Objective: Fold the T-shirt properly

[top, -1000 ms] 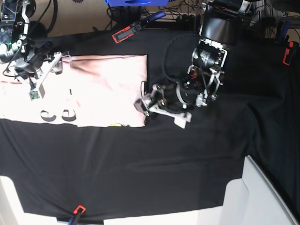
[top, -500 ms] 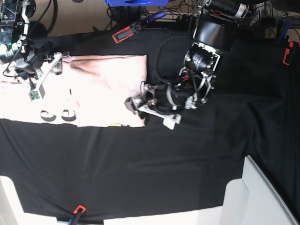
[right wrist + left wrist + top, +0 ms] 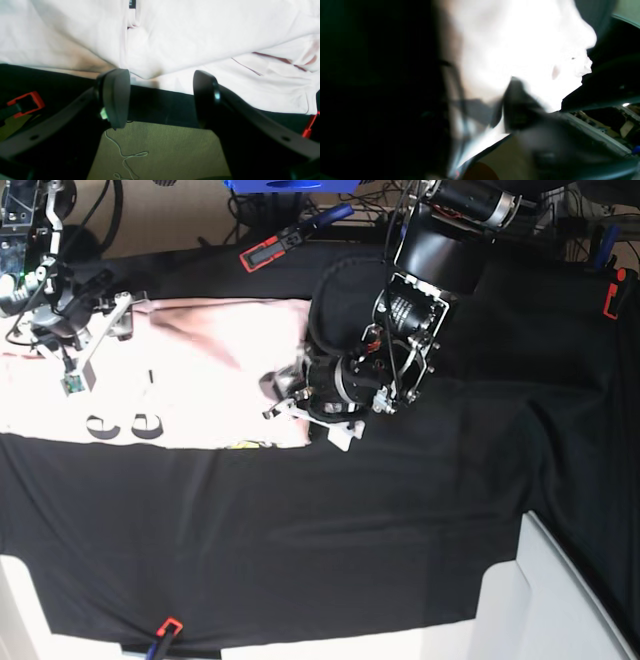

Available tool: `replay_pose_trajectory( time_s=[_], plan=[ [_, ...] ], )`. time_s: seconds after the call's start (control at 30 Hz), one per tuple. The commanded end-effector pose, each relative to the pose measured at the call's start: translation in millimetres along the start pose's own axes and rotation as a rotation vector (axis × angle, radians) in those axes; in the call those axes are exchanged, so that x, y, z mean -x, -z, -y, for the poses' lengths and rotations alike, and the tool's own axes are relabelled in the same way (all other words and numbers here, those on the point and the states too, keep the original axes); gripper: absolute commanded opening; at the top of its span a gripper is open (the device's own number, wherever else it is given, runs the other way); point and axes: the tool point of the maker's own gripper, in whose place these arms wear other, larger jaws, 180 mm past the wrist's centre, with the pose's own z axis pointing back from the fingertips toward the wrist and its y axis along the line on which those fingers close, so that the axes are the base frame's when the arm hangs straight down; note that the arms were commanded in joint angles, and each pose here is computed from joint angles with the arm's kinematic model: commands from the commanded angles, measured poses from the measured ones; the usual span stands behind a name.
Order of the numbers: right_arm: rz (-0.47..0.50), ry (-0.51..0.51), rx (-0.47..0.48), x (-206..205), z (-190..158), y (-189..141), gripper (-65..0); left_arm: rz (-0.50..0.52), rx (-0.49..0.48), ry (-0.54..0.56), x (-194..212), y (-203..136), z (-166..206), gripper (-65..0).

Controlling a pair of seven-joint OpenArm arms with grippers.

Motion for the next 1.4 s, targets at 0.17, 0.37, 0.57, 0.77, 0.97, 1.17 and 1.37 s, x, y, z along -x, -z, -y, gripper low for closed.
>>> replay_pose_trajectory(
  time_s=[0.17,0.37,0.57,0.77,0.97,1.17,1.37],
  plan=[
    [0.028,-0.008,0.007,-7.5,3.1,-3.6,-27.3,0.022,0.027,0.007,-10.9,-4.5,9.0,-65.0],
    [0.03,-0.005,0.01,-7.6,4.6,-3.9,-27.3,0.058,-0.036,0.02,-29.3,-21.1,-23.8,-65.0],
    [0.044,-0.007,0.016,-11.3,7.3,-4.5,-27.1,0.114,-0.071,0.033,-40.6,-48.1,-51.8,-65.0],
    [0.108,0.014,0.061,-23.6,29.7,-10.7,-26.3,0.229,-0.09,0.004,-61.9,-95.0,-81.7,-65.0],
    [0.08,-0.11,0.054,-33.0,48.6,-15.3,-26.3,0.27,-0.146,0.017,-75.4,-120.2,-106.7,-65.0],
    [0.008,-0.115,0.034,-32.9,76.5,0.2,-26.3,0.266,-0.165,0.019,-72.9,-123.7,-114.8,-65.0],
    [-0.066,-0.027,-0.014,-25.9,83.7,24.3,-26.1,0.273,-0.187,0.03,-77.6,-130.7,-122.0,-65.0]
  ],
)
